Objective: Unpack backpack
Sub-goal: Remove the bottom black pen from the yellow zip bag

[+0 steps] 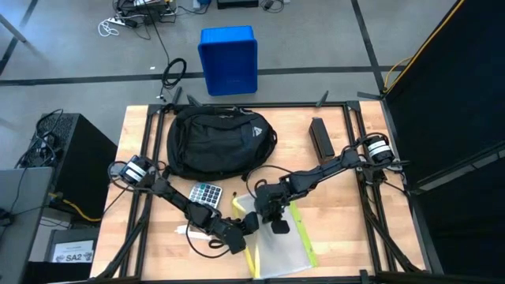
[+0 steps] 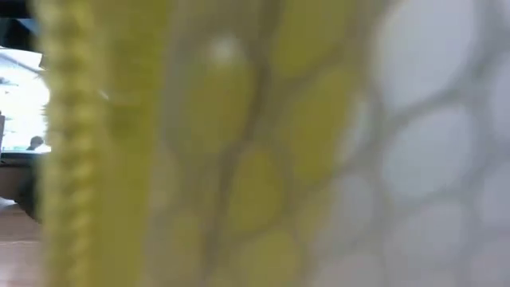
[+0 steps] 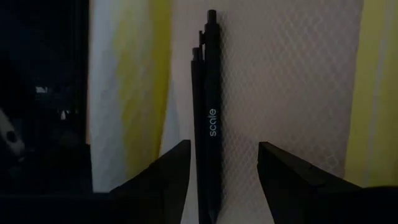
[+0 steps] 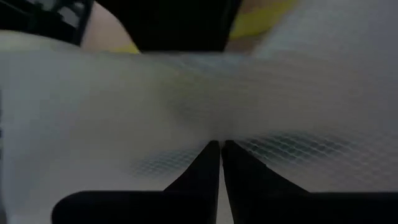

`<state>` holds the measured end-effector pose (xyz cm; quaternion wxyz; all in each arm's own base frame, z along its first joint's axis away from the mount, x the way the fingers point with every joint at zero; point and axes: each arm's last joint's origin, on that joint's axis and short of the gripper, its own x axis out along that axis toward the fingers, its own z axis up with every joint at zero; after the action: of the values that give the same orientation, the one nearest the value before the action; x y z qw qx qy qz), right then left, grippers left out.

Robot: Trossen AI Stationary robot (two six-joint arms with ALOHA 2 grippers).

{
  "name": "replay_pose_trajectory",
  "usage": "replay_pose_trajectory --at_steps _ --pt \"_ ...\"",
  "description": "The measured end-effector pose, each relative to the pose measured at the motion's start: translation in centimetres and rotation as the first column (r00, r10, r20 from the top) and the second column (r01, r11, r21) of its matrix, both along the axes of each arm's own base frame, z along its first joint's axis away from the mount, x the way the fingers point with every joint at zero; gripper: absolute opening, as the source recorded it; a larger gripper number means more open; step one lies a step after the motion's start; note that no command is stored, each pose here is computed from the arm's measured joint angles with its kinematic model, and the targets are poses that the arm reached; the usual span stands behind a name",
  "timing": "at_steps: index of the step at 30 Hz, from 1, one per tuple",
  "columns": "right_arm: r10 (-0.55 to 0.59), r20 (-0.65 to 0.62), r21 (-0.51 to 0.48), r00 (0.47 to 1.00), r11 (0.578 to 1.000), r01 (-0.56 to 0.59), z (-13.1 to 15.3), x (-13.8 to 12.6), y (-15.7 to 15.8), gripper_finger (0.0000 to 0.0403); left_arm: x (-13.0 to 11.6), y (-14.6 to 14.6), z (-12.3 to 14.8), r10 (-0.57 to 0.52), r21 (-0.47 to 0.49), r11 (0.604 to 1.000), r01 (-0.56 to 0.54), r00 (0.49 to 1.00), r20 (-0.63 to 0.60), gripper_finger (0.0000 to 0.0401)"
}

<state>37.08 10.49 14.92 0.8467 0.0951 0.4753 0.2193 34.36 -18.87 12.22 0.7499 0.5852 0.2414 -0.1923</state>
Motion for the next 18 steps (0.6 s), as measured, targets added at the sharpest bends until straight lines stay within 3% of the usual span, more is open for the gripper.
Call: replay_pose_trajectory --at_steps 10,18 --pt "-0.040 -0.048 0.030 0.998 0.999 0.041 1.3 -0.7 -0.2 0.0000 0.3 0.0 0.1 0.007 -0.003 1.000 -0.007 1.000 0.006 0.0157" --pt "-0.256 -0.131 -0.069 0.958 0.966 0.248 3.7 -2.6 -0.9 0.0000 0.3 -0.1 0.0 0.009 -0.004 1.000 -0.009 1.000 0.006 0.0157"
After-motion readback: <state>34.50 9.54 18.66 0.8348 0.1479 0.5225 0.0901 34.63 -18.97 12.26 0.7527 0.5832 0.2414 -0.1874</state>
